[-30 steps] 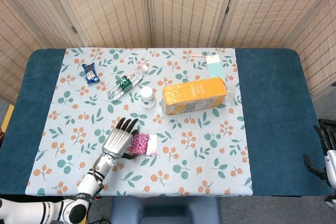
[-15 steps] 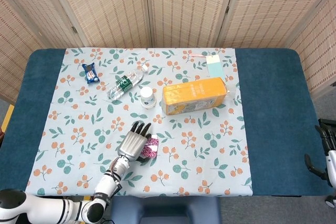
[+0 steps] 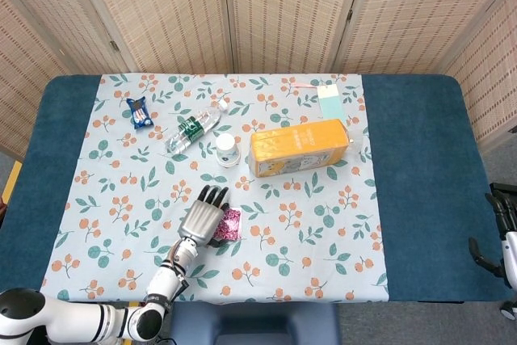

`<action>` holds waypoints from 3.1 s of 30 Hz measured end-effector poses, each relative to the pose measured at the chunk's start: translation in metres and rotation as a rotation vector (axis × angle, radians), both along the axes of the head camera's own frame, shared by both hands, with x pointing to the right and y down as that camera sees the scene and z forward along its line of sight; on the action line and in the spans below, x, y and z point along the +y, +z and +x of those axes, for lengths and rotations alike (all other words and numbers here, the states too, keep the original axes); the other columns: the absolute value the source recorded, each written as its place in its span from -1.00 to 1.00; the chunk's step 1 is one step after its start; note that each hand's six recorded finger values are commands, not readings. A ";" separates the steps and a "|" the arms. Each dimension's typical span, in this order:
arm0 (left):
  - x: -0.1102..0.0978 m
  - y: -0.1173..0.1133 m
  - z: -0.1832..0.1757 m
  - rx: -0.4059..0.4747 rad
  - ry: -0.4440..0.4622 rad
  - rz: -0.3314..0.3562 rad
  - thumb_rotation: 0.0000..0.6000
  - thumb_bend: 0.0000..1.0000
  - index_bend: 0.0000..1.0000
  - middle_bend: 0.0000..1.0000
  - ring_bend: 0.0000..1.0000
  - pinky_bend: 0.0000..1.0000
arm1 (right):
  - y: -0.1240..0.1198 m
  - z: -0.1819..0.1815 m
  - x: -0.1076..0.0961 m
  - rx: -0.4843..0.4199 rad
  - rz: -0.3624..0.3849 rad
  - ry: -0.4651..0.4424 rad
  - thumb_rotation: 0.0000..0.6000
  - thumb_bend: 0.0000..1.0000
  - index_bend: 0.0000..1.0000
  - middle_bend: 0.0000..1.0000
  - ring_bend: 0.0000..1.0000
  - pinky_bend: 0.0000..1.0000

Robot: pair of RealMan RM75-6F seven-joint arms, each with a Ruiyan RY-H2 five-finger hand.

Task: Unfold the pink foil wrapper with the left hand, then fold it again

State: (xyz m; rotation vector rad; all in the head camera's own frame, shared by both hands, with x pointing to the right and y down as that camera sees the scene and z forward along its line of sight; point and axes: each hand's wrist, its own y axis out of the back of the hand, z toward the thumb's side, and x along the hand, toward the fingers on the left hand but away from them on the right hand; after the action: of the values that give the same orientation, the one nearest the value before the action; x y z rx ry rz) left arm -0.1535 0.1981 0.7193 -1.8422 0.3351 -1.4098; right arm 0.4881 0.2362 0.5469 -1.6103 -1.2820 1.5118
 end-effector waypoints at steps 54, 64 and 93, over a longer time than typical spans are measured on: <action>0.002 0.002 0.005 -0.016 -0.039 -0.021 0.52 -0.55 -0.62 -1.00 -1.00 -1.00 | -0.002 0.006 0.001 0.004 0.004 0.010 1.00 -0.11 -1.00 -0.87 -1.00 -1.00; -0.002 -0.010 -0.031 -0.049 -0.034 0.010 0.55 -0.55 -0.59 -1.00 -1.00 -1.00 | 0.000 0.003 0.000 -0.003 0.004 0.003 1.00 -0.11 -1.00 -0.87 -1.00 -1.00; -0.001 0.010 -0.035 -0.089 -0.046 -0.037 0.61 -0.52 -0.52 -1.00 -1.00 -1.00 | 0.001 0.003 -0.001 0.000 0.000 0.007 1.00 -0.11 -1.00 -0.87 -1.00 -1.00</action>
State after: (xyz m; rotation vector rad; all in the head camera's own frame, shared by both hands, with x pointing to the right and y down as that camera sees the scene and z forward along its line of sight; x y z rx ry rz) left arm -0.1887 0.1969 0.7297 -1.8054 0.3098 -1.5330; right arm 0.4915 0.2355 0.5482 -1.6079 -1.2886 1.5159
